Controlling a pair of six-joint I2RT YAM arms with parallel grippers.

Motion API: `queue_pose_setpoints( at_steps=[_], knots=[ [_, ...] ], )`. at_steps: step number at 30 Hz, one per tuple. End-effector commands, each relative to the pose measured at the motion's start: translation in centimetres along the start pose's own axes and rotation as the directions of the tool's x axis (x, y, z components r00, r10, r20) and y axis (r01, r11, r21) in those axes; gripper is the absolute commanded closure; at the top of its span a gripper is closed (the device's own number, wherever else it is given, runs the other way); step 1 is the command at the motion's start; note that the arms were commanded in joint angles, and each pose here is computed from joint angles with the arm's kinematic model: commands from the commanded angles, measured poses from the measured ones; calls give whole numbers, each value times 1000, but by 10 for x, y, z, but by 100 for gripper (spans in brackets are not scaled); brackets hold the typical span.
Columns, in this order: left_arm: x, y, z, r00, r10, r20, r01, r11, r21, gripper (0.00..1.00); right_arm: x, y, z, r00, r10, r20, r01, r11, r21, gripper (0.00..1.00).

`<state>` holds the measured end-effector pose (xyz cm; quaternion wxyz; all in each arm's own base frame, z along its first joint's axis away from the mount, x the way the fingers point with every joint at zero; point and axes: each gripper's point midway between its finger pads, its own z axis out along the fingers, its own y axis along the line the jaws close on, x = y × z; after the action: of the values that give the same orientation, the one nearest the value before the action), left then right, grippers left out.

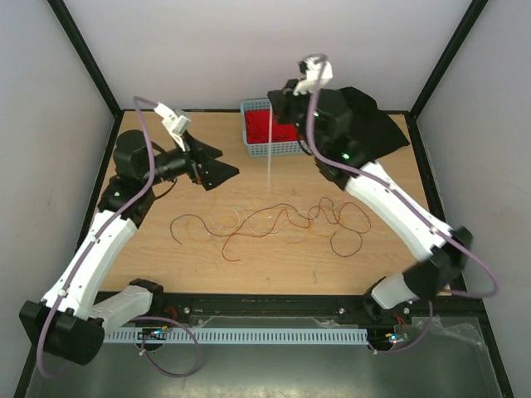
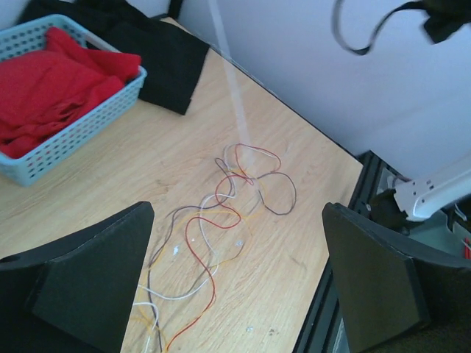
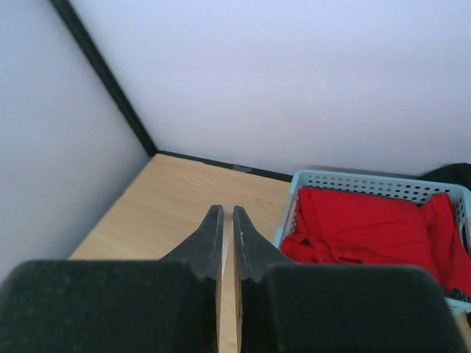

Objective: Zip-tie the wires
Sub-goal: Pick up the ribbon at the center of the board.

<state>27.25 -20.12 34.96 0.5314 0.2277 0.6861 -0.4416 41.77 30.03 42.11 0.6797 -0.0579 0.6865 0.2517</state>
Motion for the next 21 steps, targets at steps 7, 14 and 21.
queue_pose_setpoints(
  at_steps=[7, 14, 21],
  knots=[
    [-6, -45, 54, 992, 117, 53, -125, 979, 162, 4, 9, 7, -102, 988, 143, -54, -149, 978, -145, 100],
    [-2, -74, 84, 992, 118, 52, -126, 968, 218, 13, 13, 10, -119, 978, 201, -58, -209, 961, -179, 100],
    [10, -67, 113, 984, 168, 65, -174, 977, 119, 24, 19, 13, -129, 957, 279, -74, -289, 935, -204, 100]
  ],
)
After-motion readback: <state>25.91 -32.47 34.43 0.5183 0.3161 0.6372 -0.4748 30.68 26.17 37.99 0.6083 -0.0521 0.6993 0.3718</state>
